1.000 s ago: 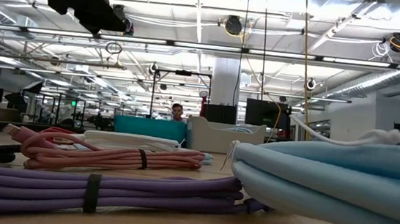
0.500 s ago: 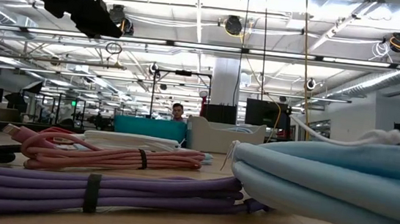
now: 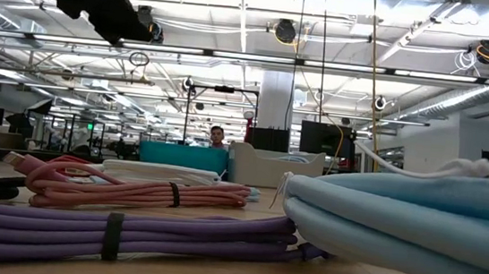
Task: Pick & Place USB Port
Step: Put the white usb cable into the blue bin
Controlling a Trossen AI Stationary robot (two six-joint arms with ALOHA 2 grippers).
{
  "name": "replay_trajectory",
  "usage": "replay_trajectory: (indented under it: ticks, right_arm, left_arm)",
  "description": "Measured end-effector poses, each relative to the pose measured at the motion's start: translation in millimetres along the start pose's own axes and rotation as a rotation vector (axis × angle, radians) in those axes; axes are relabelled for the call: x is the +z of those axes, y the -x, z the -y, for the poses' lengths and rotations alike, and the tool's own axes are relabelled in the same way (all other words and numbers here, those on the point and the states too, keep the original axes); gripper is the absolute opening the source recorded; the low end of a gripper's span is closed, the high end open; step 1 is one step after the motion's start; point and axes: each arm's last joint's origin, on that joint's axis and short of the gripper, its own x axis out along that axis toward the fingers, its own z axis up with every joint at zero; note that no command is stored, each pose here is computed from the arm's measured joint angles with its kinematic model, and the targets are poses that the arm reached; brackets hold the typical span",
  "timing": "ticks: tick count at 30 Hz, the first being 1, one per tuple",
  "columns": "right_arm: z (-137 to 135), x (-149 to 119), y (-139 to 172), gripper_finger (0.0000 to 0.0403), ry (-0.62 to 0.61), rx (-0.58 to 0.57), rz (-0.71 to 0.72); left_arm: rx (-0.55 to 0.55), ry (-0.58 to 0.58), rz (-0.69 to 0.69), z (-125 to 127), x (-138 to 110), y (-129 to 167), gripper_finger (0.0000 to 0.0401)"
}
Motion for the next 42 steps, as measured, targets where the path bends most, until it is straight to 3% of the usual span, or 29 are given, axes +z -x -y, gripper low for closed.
replay_trajectory:
  ticks: [4,8,11,14,17,22,29,34,39,42]
  right_arm:
    - [6,8,9,0.0006,-0.008,-0.051,0.17]
    - [28,17,25,0.0002,0.015,-0.238,0.448]
    - [29,26,48,0.0001,-0.027,-0.228,0.678]
    - [39,35,60,0.0001,0.02,-0.321,0.871]
    - [36,53,78,0.0001,-0.002,-0.337,1.072]
    - [19,92,99,0.0001,0.055,-0.367,1.198]
    - [-1,146,116,0.0,0.292,-0.123,1.429]
    - [7,169,107,0.0,0.285,-0.13,1.458]
    - [17,185,107,0.0,0.302,0.01,1.501]
    - [21,190,109,0.0,0.3,0.028,1.525]
  left_arm:
    - [0.015,0.005,0.042,0,4,0,0.0216]
    - [0.049,-0.003,0.079,-1,7,0,0.0216]
    - [0.082,-0.009,0.128,-2,10,0,0.0216]
    - [0.123,-0.023,0.221,-3,7,-1,0.0216]
    - [0.171,-0.06,0.305,-7,-4,-3,0.0216]
    - [0.183,-0.176,0.412,-16,-21,-2,0.0216]
    - [0.058,-0.22,0.486,-19,-16,-8,0.0216]
    - [0.014,-0.267,0.488,-15,-19,-16,0.0216]
    - [0.001,-0.277,0.558,-13,-15,-19,0.0216]
    - [0.004,-0.272,0.59,-13,-13,-20,0.0216]
